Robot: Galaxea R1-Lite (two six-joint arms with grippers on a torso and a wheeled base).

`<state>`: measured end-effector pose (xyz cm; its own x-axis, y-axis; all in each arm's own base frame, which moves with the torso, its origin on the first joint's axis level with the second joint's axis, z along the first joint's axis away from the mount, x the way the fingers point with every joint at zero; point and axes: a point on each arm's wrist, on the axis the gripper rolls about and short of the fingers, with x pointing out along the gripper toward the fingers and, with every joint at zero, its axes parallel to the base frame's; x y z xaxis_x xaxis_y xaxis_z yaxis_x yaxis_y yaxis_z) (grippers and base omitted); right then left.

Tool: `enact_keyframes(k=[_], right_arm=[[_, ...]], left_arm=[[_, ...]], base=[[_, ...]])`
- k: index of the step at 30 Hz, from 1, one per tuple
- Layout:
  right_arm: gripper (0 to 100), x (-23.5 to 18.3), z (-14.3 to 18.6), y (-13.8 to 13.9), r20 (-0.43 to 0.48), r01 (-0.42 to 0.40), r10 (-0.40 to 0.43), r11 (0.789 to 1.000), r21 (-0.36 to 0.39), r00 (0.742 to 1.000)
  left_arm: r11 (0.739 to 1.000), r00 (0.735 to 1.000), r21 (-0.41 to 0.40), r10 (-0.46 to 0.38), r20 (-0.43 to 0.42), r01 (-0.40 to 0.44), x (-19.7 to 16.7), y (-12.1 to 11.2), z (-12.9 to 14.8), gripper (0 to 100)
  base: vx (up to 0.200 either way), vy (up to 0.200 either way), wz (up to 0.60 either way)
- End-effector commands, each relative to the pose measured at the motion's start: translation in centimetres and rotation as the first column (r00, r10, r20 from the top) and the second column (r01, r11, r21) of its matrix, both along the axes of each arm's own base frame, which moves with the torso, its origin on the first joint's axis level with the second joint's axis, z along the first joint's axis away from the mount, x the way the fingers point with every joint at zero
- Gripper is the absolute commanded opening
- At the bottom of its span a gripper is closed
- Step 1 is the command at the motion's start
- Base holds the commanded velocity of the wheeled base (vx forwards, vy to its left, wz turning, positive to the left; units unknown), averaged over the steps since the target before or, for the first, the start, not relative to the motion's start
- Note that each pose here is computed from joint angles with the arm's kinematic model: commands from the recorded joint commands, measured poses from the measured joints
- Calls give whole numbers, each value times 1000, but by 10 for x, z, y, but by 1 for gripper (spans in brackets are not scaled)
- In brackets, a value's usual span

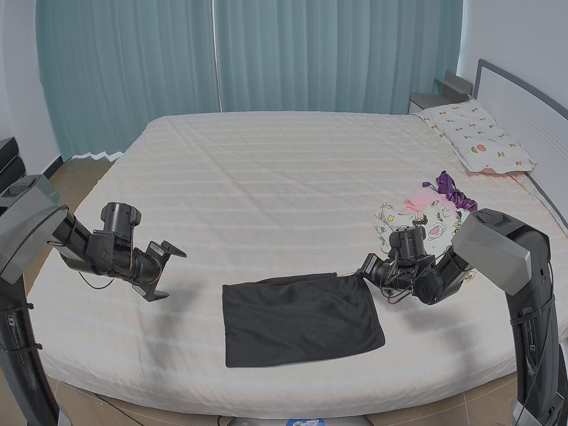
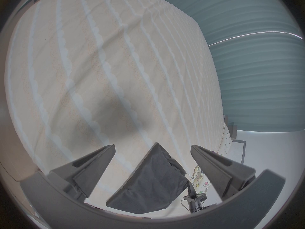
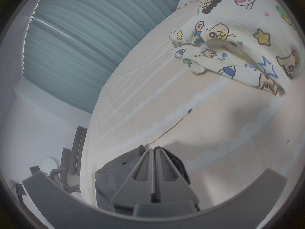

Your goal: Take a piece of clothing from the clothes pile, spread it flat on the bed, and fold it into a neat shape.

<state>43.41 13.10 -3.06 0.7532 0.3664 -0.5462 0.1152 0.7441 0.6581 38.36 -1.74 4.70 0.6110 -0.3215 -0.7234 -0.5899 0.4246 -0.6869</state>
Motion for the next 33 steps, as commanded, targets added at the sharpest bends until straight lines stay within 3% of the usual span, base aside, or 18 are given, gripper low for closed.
enact_keyframes(k=[1,11,12,19,23,26,33], right_arm=[[0,6,5,-10,18,42,-42,999,0,999],[0,4,1,-11,0,44,-44,999,-8,999],[100,4,1,-11,-1,45,-45,999,-9,999],[100,-7,10,-16,-8,35,-35,999,-22,999],[100,-18,11,-21,-9,-22,21,996,-82,1000],[100,-32,-4,-23,-43,-127,121,979,-157,992],[100,-40,-6,-21,-36,-153,149,972,-179,988]], left_arm=[[1000,1000,0,-1,-1,1,0,0,-1,100],[1000,1000,-1,0,-1,0,0,0,-1,100],[1000,1000,0,-1,-1,1,0,0,-1,100],[1000,1000,0,-1,-1,1,0,0,-1,100],[1000,1000,1,-2,0,2,0,0,-1,100],[1000,1000,1,-4,0,4,0,0,-1,100],[1000,1000,6,-14,-4,14,0,-2,-3,100]], base=[[0,0,0],[0,0,0],[0,0,0],[0,0,0],[0,0,0],[0,0,0],[0,0,0]])
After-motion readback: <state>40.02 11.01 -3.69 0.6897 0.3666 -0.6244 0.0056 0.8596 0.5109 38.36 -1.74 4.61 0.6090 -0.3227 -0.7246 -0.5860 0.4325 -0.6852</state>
